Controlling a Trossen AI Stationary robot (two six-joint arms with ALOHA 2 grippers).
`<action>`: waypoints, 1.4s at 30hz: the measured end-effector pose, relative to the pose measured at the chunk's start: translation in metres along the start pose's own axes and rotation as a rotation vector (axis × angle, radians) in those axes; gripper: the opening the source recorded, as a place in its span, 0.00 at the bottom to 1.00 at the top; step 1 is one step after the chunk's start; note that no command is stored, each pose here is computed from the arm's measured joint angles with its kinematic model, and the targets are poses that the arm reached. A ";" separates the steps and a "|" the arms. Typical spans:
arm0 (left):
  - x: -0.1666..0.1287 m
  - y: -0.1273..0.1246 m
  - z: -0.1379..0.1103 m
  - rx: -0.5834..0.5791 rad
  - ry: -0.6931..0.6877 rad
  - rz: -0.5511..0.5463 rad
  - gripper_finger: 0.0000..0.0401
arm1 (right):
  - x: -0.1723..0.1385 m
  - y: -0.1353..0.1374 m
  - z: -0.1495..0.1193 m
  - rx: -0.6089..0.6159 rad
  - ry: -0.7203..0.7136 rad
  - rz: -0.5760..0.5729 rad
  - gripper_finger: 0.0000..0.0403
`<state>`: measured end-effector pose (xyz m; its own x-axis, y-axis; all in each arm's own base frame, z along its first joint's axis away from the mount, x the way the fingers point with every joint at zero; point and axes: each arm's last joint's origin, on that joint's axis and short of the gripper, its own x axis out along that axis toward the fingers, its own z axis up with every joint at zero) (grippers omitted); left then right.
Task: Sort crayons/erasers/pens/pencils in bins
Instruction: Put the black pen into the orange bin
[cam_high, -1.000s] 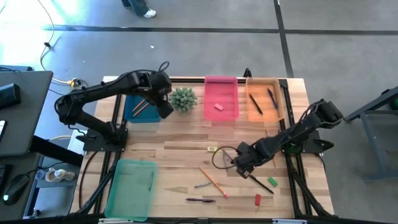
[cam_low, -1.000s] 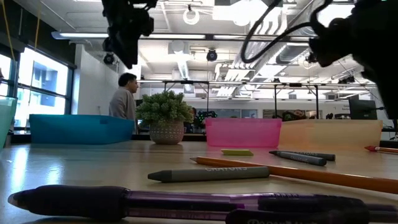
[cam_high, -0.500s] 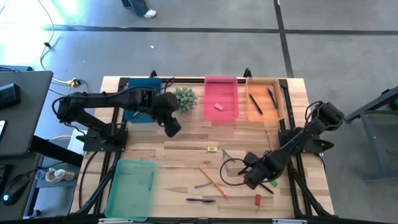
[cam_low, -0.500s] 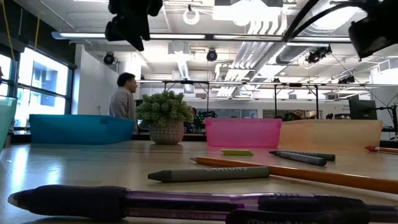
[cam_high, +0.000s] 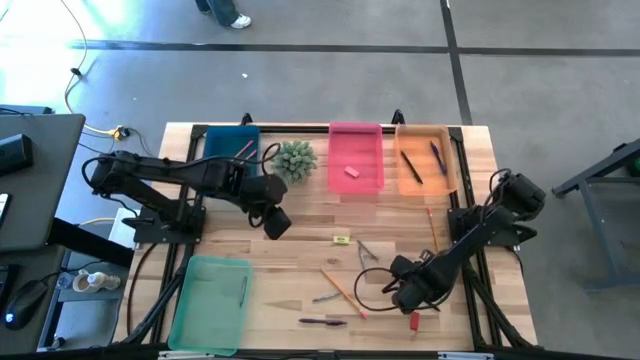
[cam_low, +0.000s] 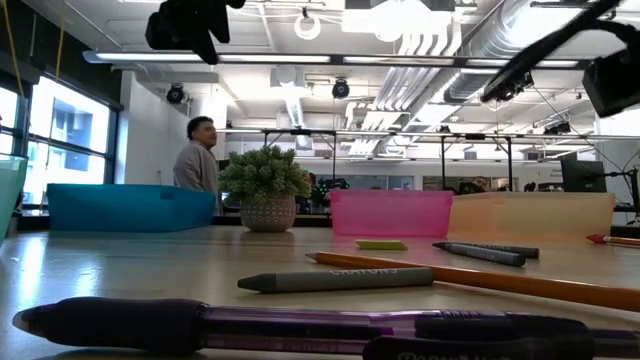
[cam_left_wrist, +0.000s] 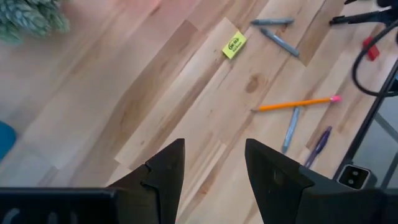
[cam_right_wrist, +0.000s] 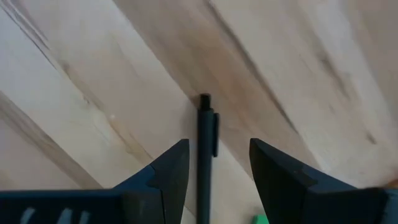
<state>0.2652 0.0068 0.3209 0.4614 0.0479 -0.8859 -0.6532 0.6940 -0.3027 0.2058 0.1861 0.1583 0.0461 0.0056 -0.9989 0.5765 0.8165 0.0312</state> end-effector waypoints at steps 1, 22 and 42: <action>0.000 -0.001 -0.001 0.002 0.002 -0.002 0.40 | 0.002 0.001 0.000 -0.007 0.009 0.001 0.40; 0.000 -0.004 -0.004 -0.008 0.006 -0.005 0.40 | 0.026 0.012 -0.001 -0.001 0.083 -0.003 0.21; -0.002 -0.021 -0.023 0.079 0.036 -0.034 0.40 | 0.020 0.008 -0.001 -0.019 0.068 -0.007 0.06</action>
<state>0.2640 -0.0240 0.3205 0.4597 -0.0014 -0.8881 -0.5874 0.7495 -0.3053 0.2105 0.1937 0.1390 -0.0142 0.0389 -0.9991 0.5613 0.8273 0.0243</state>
